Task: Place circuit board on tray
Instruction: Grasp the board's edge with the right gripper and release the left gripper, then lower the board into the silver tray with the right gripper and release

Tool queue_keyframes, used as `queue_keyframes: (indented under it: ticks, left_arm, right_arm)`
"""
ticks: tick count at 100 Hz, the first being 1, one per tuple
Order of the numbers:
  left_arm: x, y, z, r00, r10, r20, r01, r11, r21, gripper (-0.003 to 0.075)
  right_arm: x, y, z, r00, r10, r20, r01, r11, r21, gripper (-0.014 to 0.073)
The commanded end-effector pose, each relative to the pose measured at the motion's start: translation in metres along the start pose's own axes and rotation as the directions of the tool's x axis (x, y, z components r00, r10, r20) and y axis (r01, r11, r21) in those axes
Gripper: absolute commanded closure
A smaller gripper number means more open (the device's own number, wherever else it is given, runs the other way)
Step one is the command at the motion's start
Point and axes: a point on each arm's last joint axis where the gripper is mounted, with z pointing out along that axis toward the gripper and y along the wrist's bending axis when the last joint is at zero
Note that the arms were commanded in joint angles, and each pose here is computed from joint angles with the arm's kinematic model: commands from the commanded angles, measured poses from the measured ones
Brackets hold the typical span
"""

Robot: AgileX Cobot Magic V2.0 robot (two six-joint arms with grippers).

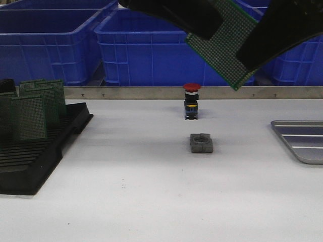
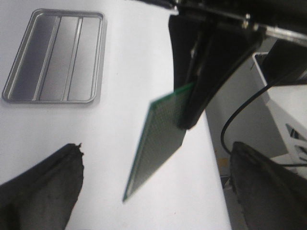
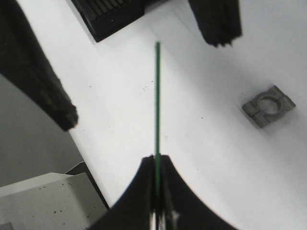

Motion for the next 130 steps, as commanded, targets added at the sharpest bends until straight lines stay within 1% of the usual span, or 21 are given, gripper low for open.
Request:
queue_keyframes:
  ticks: [1,10,17,28,38,43,55,64,71,78,98,103,108,112,113,115,116,120,123,127,130]
  left_arm:
    - [-0.019,-0.005,-0.018,0.998,0.051,0.034,-0.049,0.997,-0.064,0.0121]
    - [-0.014,-0.001,-0.018,0.996,0.079,-0.033,-0.082,0.992,-0.100,0.0121]
    - [-0.010,0.000,-0.019,0.992,0.094,-0.080,-0.103,0.988,-0.114,0.0121]
    - [-0.005,0.003,-0.019,0.985,0.108,-0.136,-0.127,0.982,-0.138,0.0121]
    - [-0.003,0.005,-0.020,0.980,0.118,-0.162,-0.143,0.978,-0.149,0.0121]
    - [-0.003,0.005,-0.020,0.981,0.105,-0.166,-0.130,0.980,-0.152,0.0121]
    - [-0.002,0.005,-0.020,0.980,0.099,-0.173,-0.126,0.980,-0.155,0.0121]
    - [-0.002,0.005,-0.020,0.980,0.099,-0.173,-0.126,0.980,-0.155,0.0121]
    - [-0.002,0.005,-0.020,0.980,0.099,-0.173,-0.126,0.980,-0.155,0.0121]
    - [-0.002,0.005,-0.020,0.980,0.099,-0.173,-0.126,0.980,-0.155,0.0121]
    - [-0.002,0.005,-0.020,0.980,0.099,-0.173,-0.126,0.980,-0.155,0.0121]
    - [-0.002,0.005,-0.020,0.980,0.099,-0.173,-0.126,0.980,-0.155,0.0121]
    - [-0.002,0.005,-0.020,0.980,0.099,-0.173,-0.126,0.980,-0.155,0.0121]
    - [-0.002,0.005,-0.020,0.980,0.099,-0.173,-0.126,0.980,-0.153,0.0121]
    - [-0.002,0.005,-0.020,0.980,0.099,-0.173,-0.126,0.980,-0.153,0.0121]
    - [-0.002,0.005,-0.020,0.980,0.099,-0.173,-0.126,0.980,-0.153,0.0121]
    - [-0.002,0.005,-0.020,0.980,0.099,-0.173,-0.126,0.980,-0.153,0.0121]
    - [-0.002,0.005,-0.020,0.979,0.100,-0.175,-0.127,0.980,-0.153,0.0121]
    - [-0.002,0.005,-0.020,0.979,0.100,-0.177,-0.128,0.980,-0.153,0.0121]
    - [-0.001,0.005,-0.020,0.979,0.101,-0.179,-0.129,0.980,-0.154,0.0121]
    - [-0.001,0.005,-0.020,0.978,0.102,-0.184,-0.132,0.979,-0.154,0.0121]
  right_arm:
    - [-0.008,-0.012,-0.011,0.985,0.156,0.067,-0.159,0.987,0.030,0.0664]
    - [-0.001,-0.033,-0.010,0.944,0.324,0.064,-0.328,0.942,0.067,0.0664]
    - [0.007,-0.051,-0.007,0.914,0.402,0.058,-0.406,0.909,0.096,0.0664]
    - [0.019,-0.080,0.000,0.875,0.479,0.066,-0.484,0.861,0.158,0.0664]
    - [0.035,-0.110,0.011,0.828,0.556,0.076,-0.558,0.801,0.218,0.0664]
    - [0.043,-0.123,0.016,0.808,0.584,0.082,-0.584,0.774,0.245,0.0664]
    - [0.063,-0.149,0.026,0.760,0.644,0.088,-0.637,0.711,0.299,0.0664]
    - [0.076,-0.164,0.033,0.731,0.676,0.094,-0.664,0.671,0.331,0.0664]
    - [0.084,-0.172,0.036,0.716,0.691,0.101,-0.675,0.649,0.351,0.0664]
    - [0.087,-0.176,0.040,0.711,0.695,0.105,-0.678,0.639,0.364,0.0664]
    - [0.090,-0.182,0.045,0.710,0.697,0.098,-0.676,0.637,0.371,0.0655]
    - [0.087,-0.183,0.045,0.713,0.696,0.091,-0.675,0.644,0.360,0.0607]
    - [0.082,-0.185,0.044,0.716,0.692,0.089,-0.673,0.652,0.350,0.0510]
    - [0.078,-0.187,0.043,0.722,0.686,0.092,-0.670,0.658,0.343,0.0397]
    - [0.077,-0.187,0.042,0.723,0.685,0.092,-0.669,0.660,0.342,0.0356]
    - [0.075,-0.188,0.041,0.726,0.681,0.092,-0.666,0.664,0.339,0.0314]
    - [0.074,-0.188,0.041,0.729,0.678,0.090,-0.663,0.668,0.337,0.0272]
    - [0.070,-0.189,0.038,0.743,0.664,0.080,-0.647,0.684,0.337,0.0153]
    - [0.067,-0.190,0.036,0.755,0.653,0.067,-0.633,0.698,0.335,0.0092]
    - [0.065,-0.191,0.032,0.762,0.645,0.052,-0.620,0.705,0.343,0.0043]
    - [0.062,-0.192,0.028,0.764,0.643,0.043,-0.616,0.709,0.344,0.0038]
